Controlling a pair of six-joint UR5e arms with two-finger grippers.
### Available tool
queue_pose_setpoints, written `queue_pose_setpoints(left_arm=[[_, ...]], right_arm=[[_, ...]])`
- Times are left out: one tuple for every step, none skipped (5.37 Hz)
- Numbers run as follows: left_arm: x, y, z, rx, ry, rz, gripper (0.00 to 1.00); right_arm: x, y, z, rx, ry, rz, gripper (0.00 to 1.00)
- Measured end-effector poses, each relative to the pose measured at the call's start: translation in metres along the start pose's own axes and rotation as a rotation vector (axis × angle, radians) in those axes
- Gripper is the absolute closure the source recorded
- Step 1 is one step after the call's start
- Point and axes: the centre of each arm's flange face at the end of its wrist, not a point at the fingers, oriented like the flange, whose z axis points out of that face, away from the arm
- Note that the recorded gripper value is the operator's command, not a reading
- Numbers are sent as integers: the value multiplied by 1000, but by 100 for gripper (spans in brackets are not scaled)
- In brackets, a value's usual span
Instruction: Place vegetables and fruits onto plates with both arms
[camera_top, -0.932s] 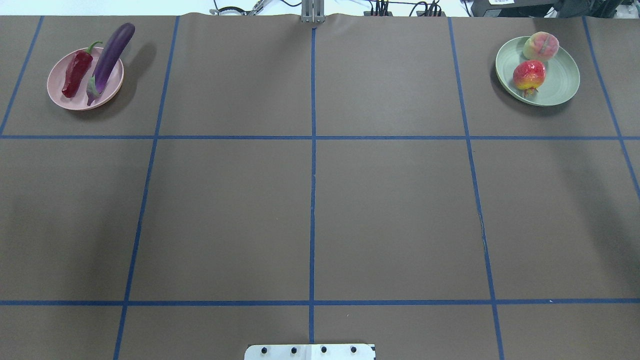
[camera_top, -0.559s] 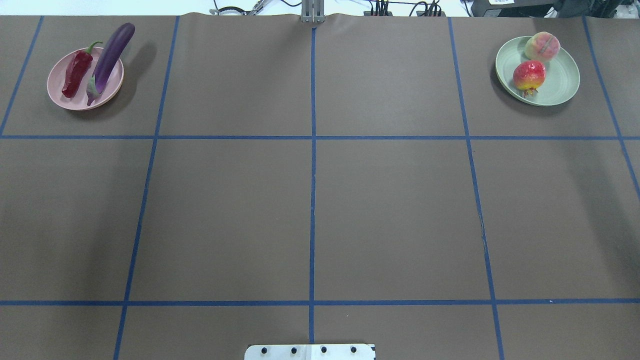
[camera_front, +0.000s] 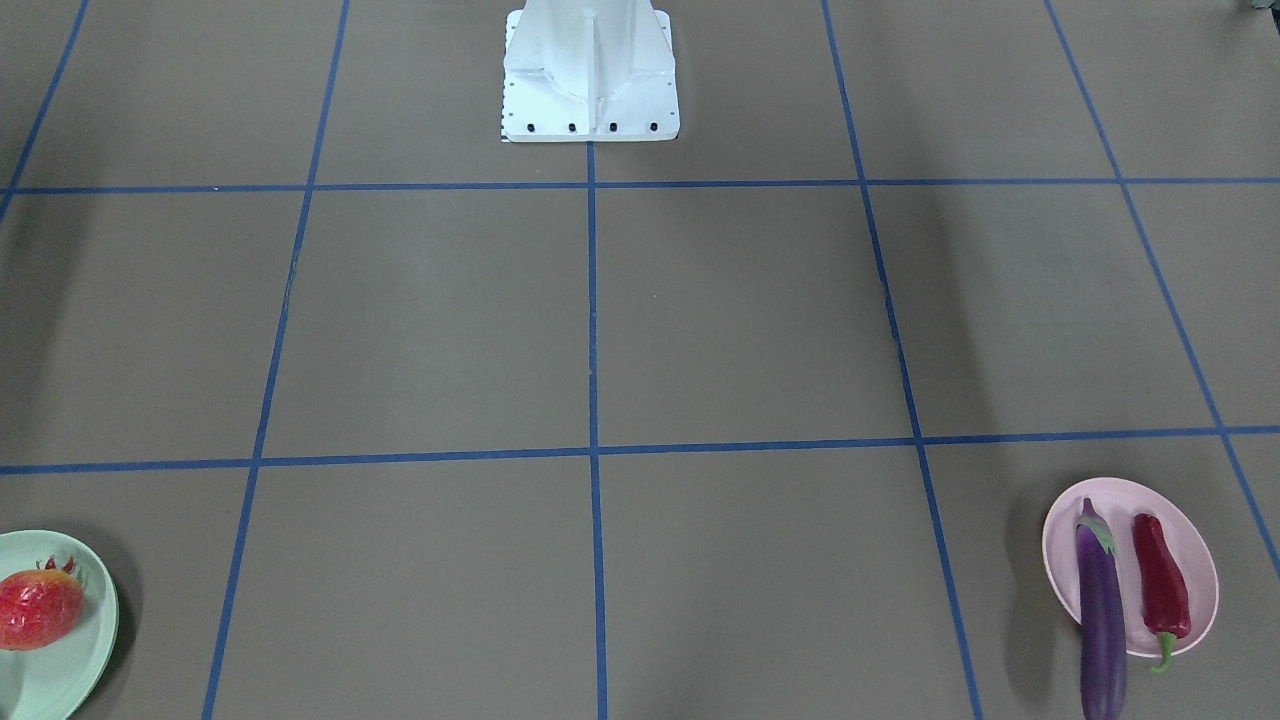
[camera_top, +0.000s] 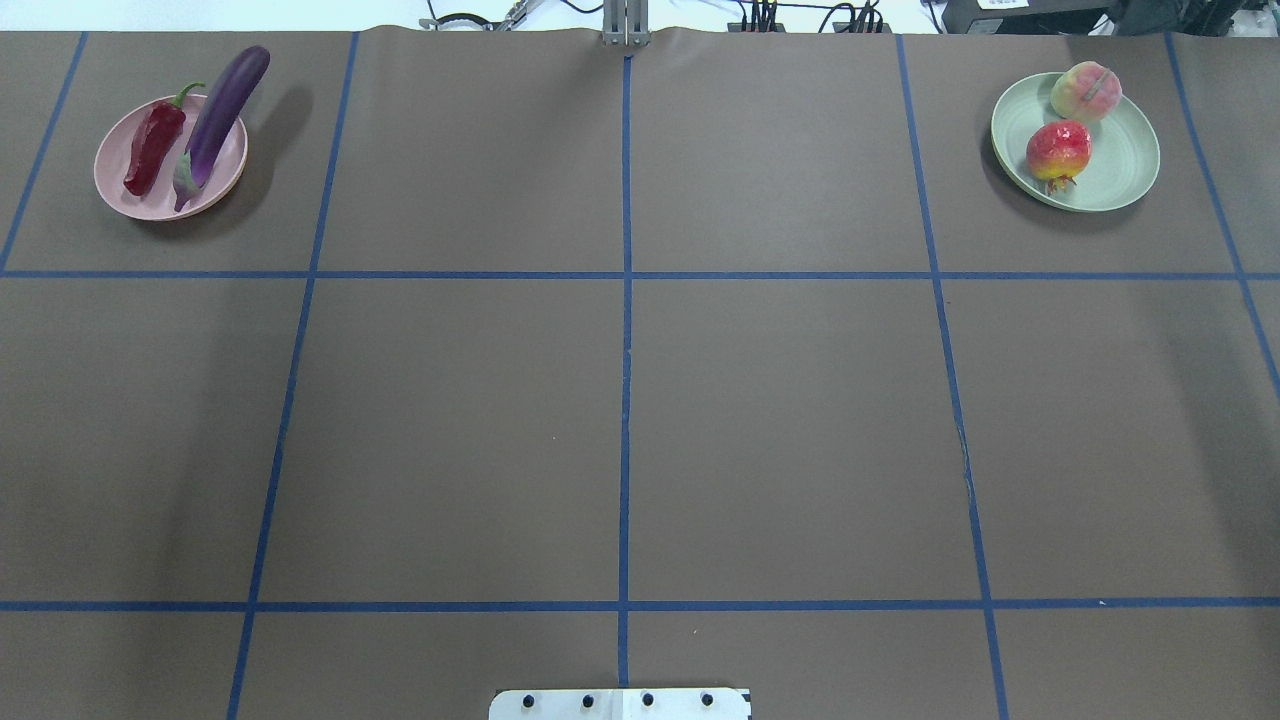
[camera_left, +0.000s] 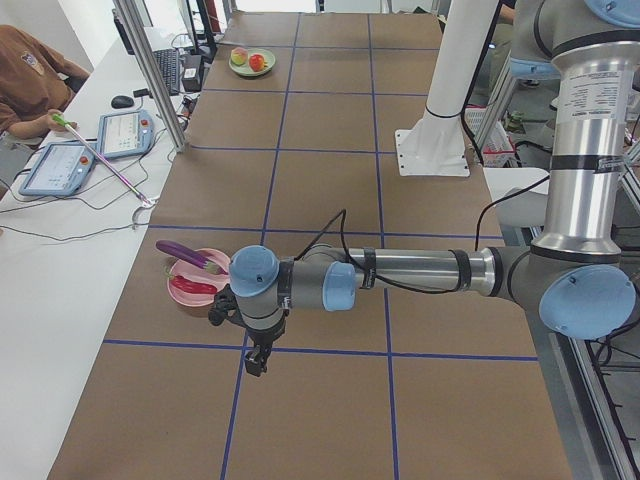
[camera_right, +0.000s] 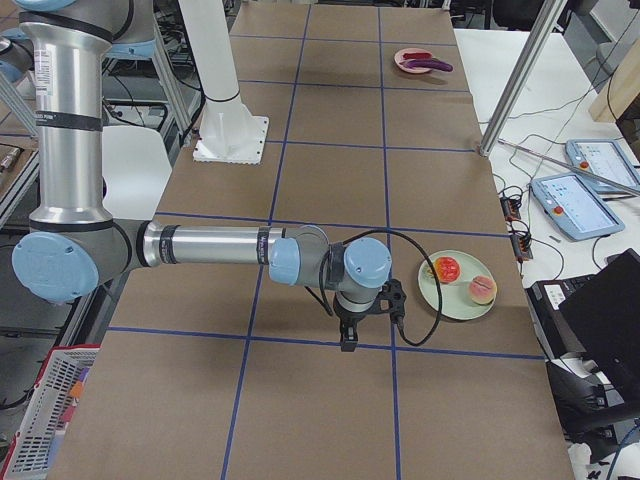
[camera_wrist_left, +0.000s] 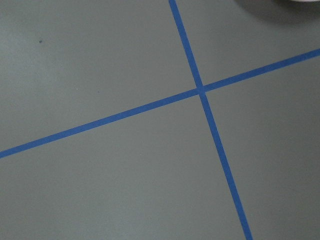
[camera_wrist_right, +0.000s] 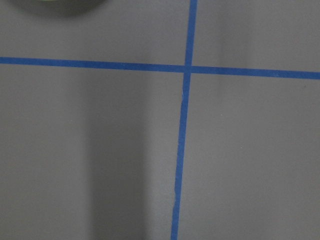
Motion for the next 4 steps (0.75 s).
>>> queue_pose_setpoints(left_arm=[[0,3,1,-4,-1,2,0],[0,3,1,-3,-1,3,0],[1,2,0,-2,-1,4,0],[4,-1,-4,6,-4,7,0]], right_arm=[[0,0,0,4,0,-3,0],[0,0,-1,5,-1,-3,0],[0,0,-2,8,-1,-3,0],[0,0,-4,12,-2,-1,0]])
